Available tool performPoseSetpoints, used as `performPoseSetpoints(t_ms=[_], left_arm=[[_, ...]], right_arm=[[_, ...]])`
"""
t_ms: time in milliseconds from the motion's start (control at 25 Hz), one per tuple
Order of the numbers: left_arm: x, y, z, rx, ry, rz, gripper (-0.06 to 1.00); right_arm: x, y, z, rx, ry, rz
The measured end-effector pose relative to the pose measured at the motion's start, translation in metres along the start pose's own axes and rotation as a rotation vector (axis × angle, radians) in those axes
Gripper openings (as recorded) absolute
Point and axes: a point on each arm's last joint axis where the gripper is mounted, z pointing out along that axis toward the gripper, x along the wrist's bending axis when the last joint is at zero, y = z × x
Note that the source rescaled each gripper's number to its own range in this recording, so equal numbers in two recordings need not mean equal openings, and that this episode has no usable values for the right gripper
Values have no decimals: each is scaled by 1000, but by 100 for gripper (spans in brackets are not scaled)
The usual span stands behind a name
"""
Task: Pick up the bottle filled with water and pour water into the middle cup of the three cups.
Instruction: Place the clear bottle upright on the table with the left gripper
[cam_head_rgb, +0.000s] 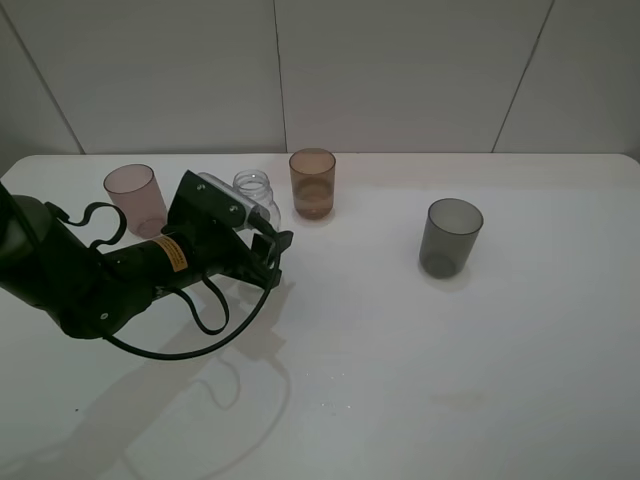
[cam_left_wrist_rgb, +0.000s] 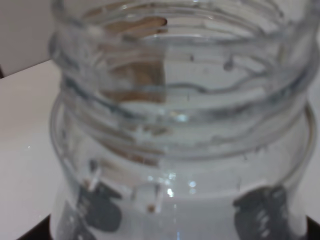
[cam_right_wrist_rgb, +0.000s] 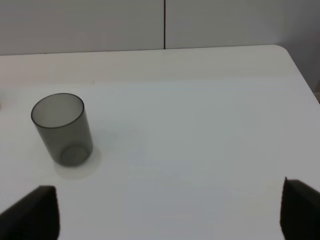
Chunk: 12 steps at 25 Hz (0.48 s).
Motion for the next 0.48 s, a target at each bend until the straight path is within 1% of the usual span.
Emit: performPoseSetpoints(t_ms=[240, 280, 320, 360, 400, 440, 480], left_arm=[[0, 1, 0, -7, 2, -1, 1], [0, 1, 0, -7, 2, -1, 3], [0, 1, 0, -7, 3, -1, 13], [0, 1, 0, -9, 3, -1, 36], [0, 1, 0, -11, 3, -1, 67], [0, 1, 0, -12, 3, -1, 81], [0, 1, 0, -12, 3, -1, 89]], right_arm=[[0, 0, 0, 0, 0, 0], [0, 0, 0, 0, 0, 0], [0, 0, 0, 0, 0, 0], [0, 0, 0, 0, 0, 0], [0, 0, 0, 0, 0, 0], [0, 0, 0, 0, 0, 0], [0, 0, 0, 0, 0, 0]])
